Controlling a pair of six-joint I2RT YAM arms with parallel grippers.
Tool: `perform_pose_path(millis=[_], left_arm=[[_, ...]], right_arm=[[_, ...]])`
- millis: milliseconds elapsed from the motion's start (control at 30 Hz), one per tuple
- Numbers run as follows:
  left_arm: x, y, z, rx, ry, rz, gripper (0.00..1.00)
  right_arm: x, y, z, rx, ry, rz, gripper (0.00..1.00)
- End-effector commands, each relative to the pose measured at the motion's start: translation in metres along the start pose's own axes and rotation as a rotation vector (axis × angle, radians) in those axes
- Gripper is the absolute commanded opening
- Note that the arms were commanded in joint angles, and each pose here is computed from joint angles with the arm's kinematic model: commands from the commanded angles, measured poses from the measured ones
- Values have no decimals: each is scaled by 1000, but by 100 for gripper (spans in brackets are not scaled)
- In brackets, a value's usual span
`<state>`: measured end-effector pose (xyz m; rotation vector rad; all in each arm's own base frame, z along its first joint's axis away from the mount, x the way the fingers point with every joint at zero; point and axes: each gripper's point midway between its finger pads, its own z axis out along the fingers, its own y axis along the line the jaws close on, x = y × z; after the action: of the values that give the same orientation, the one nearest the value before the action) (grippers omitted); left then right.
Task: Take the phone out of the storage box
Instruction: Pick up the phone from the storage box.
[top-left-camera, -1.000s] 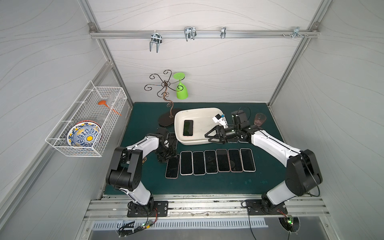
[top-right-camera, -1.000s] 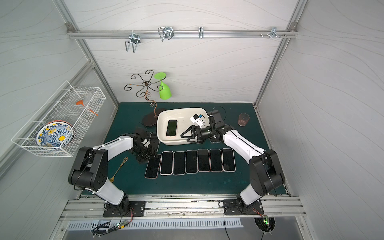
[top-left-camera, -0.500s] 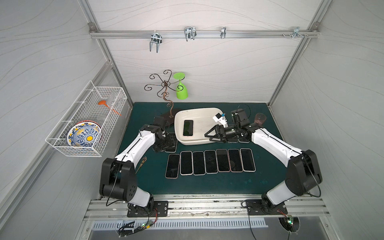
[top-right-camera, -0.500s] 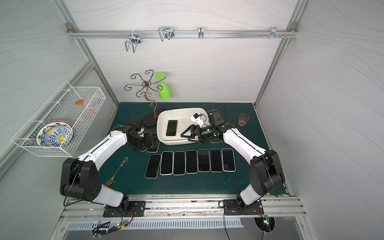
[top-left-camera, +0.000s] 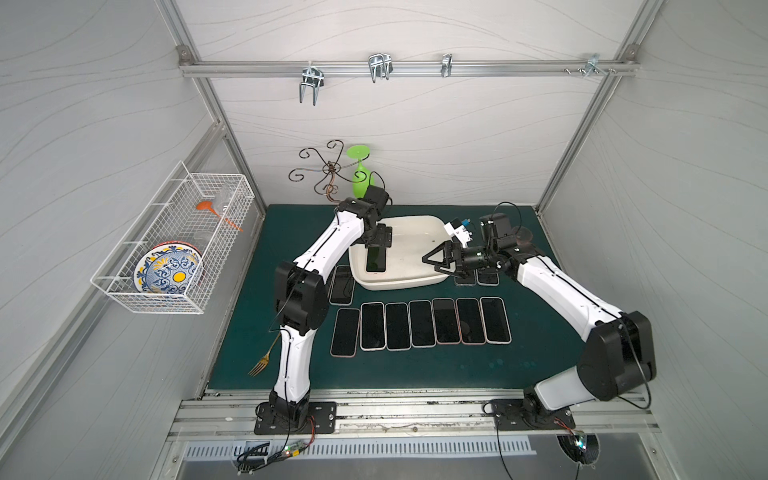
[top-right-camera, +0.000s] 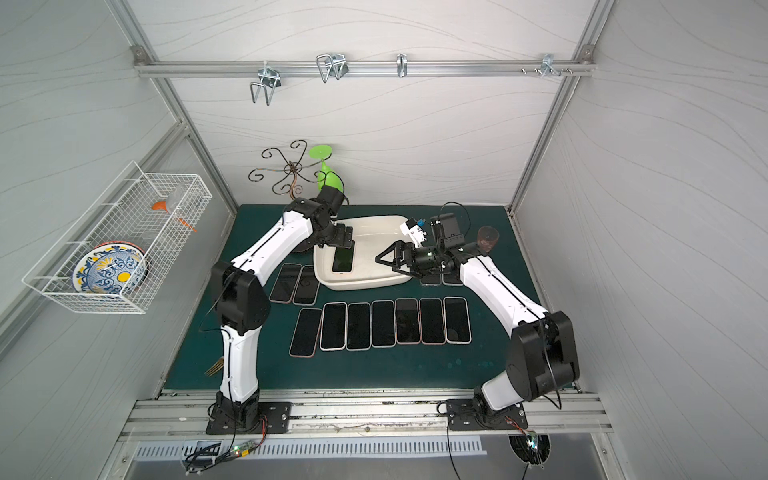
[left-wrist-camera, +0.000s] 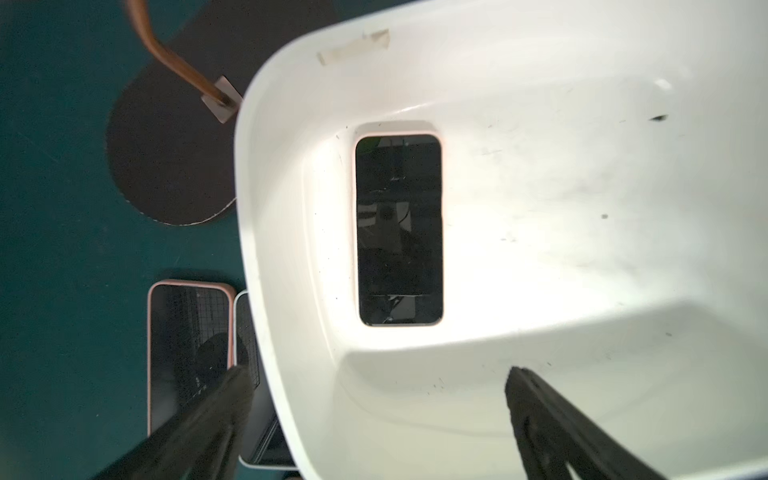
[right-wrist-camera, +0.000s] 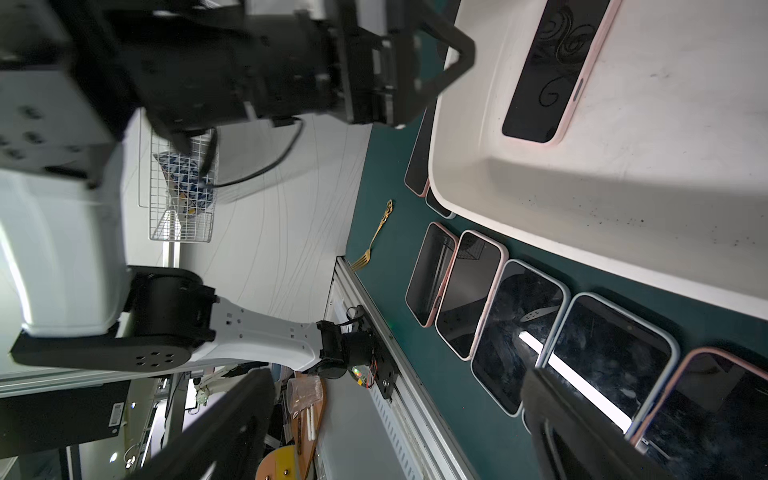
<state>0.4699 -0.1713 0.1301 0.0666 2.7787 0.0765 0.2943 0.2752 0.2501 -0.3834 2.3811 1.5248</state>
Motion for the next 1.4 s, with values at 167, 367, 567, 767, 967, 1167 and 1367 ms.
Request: perform_pose_path(millis=[167,367,567,767,967,1167,1367], left_arm=[[-7,-18,33,8,29,5,100],[0,-27,63,29,66,5,100],[1,-36,86,50,81,1,100],[8,-35,106,21,115,0,100],[22,-30,126,-15,174,1,93],[15,-29,131,-1,161,-14,58],[-9,-31,96,35,85,-20,45]], right_arm=[[8,3,-3,-21,12,-20,98],[13,0,1,-38,22,-10,99],[15,2,1,-48,24,-20,98],[16,2,1,-56,27,-25,98],[17,-1,3,-59,32,-17,98],[18,-4,5,-60,39,-10,98],[20,-14,11,-51,42,0,98]])
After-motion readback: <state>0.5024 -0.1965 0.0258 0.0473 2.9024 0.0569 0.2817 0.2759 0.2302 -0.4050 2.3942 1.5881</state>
